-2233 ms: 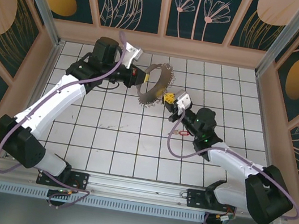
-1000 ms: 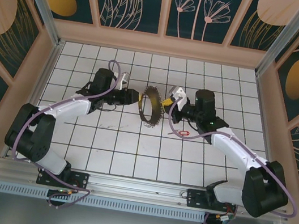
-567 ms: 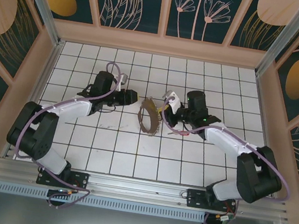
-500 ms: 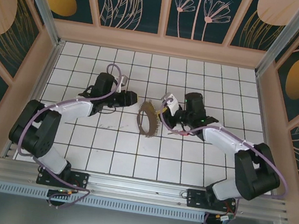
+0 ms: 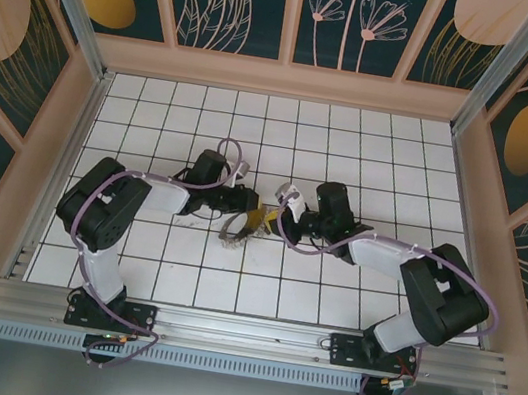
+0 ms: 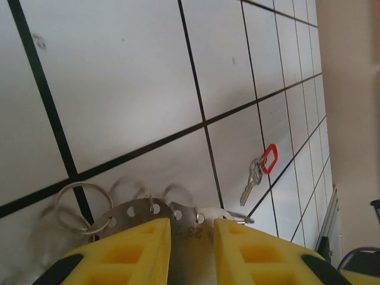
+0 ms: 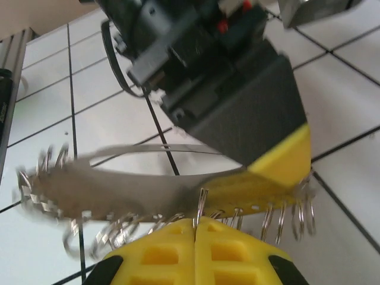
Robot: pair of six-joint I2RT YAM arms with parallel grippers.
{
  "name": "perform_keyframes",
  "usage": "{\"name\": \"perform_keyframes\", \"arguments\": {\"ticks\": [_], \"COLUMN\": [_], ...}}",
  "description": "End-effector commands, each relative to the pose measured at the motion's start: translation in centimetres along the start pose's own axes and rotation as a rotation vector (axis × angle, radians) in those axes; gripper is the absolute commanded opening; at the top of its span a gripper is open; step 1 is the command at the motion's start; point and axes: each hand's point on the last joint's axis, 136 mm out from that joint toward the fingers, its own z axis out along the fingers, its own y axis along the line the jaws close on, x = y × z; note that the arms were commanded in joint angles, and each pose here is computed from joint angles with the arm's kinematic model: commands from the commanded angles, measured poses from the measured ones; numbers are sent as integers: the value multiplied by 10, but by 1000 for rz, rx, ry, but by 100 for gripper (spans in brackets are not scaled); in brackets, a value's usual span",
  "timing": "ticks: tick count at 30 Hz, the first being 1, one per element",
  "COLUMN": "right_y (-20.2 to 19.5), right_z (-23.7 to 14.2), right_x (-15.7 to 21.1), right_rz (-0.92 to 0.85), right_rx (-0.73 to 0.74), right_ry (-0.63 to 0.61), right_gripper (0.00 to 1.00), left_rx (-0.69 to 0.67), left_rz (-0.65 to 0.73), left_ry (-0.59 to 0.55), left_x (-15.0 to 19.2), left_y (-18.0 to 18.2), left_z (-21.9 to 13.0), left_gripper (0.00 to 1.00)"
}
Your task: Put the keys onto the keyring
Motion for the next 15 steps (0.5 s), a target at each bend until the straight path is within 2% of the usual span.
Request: {"name": "perform_keyframes", "arguments": {"ticks": [1, 5, 9, 12, 15], "right_y": [14, 12, 7, 5, 0], "right_z": [-12, -17, -24, -31, -35], "right_x": [-42, -53, -60, -70, -75], "right_rz": [-137, -155, -178, -232, -292], "right_rx": [-29, -14, 24, 59, 99], "right_ry": [-163, -180, -174, -167, -126], "right_gripper": [0, 0, 0, 0, 0], "left_rx": [76, 117, 105, 93, 113], "left_rz": [66, 154, 294, 400, 539], "left_ry": [-62, -110, -244, -315, -339], "left_x": [-22, -37, -59, -67, -64], "left_y": [-29, -58, -91, -110, -125], "left_z": [-7, -23, -57, -78, -90], "left_gripper": [26, 28, 34, 35, 35]}}
